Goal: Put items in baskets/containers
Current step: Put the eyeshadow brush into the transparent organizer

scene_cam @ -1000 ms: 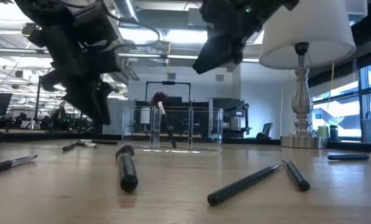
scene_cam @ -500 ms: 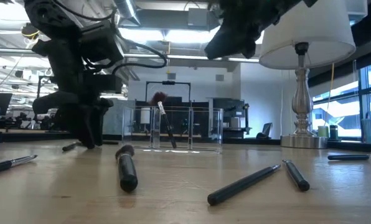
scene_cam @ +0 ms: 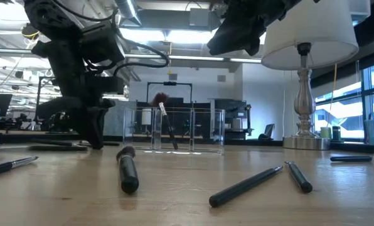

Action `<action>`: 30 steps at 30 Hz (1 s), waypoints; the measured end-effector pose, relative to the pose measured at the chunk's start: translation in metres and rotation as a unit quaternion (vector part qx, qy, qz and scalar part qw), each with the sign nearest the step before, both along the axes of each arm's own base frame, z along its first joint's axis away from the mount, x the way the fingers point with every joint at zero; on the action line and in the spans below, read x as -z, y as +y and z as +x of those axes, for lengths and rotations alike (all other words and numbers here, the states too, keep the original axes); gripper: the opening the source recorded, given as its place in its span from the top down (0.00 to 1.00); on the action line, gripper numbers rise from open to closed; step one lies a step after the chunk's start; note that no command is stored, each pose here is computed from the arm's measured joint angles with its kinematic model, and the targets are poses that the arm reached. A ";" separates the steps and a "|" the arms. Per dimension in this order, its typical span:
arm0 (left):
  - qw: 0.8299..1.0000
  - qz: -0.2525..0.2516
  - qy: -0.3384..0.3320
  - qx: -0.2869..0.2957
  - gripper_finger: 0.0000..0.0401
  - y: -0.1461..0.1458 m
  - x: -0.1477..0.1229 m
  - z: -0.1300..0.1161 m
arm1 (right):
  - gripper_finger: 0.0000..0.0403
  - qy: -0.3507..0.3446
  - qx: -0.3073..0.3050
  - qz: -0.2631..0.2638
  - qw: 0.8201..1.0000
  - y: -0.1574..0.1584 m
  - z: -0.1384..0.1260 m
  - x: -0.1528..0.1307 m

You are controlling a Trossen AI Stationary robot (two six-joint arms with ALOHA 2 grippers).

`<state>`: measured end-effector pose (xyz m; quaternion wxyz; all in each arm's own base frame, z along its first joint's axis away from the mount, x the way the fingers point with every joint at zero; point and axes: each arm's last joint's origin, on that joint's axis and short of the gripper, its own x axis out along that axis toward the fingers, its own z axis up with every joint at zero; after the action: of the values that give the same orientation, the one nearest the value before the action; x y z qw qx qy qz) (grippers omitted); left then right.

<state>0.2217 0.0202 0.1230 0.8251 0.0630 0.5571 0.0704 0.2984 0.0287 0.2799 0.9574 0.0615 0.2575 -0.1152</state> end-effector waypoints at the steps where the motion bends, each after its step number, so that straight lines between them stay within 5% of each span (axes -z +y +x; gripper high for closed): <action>1: 1.000 0.010 0.002 -0.006 0.98 0.001 -0.002 0.001 | 0.68 0.000 0.001 0.001 1.000 0.000 0.000 0.000; 10: 0.991 0.130 0.020 -0.027 0.99 -0.002 -0.051 0.011 | 0.68 0.001 0.002 0.002 1.000 0.000 0.000 0.000; 16: 0.972 0.165 -0.121 -0.114 0.99 -0.007 -0.109 0.015 | 0.68 0.007 0.013 -0.005 1.000 -0.001 -0.001 0.001; 20: 0.922 0.129 -0.308 -0.195 0.99 -0.007 -0.146 0.014 | 0.68 0.007 0.025 -0.011 1.000 -0.001 -0.001 0.002; 24: 0.858 0.056 -0.467 -0.206 0.99 -0.010 -0.161 0.014 | 0.68 0.008 0.059 -0.013 0.998 -0.003 -0.003 0.002; 30: 0.759 -0.014 -0.621 -0.197 0.99 -0.015 -0.136 0.013 | 0.68 0.009 0.096 -0.021 0.995 -0.004 -0.016 -0.007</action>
<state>0.2342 0.0053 0.2594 0.9589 -0.1169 -0.0763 0.2471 0.2821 0.0251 0.2866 0.9406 0.0651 0.2567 -0.2122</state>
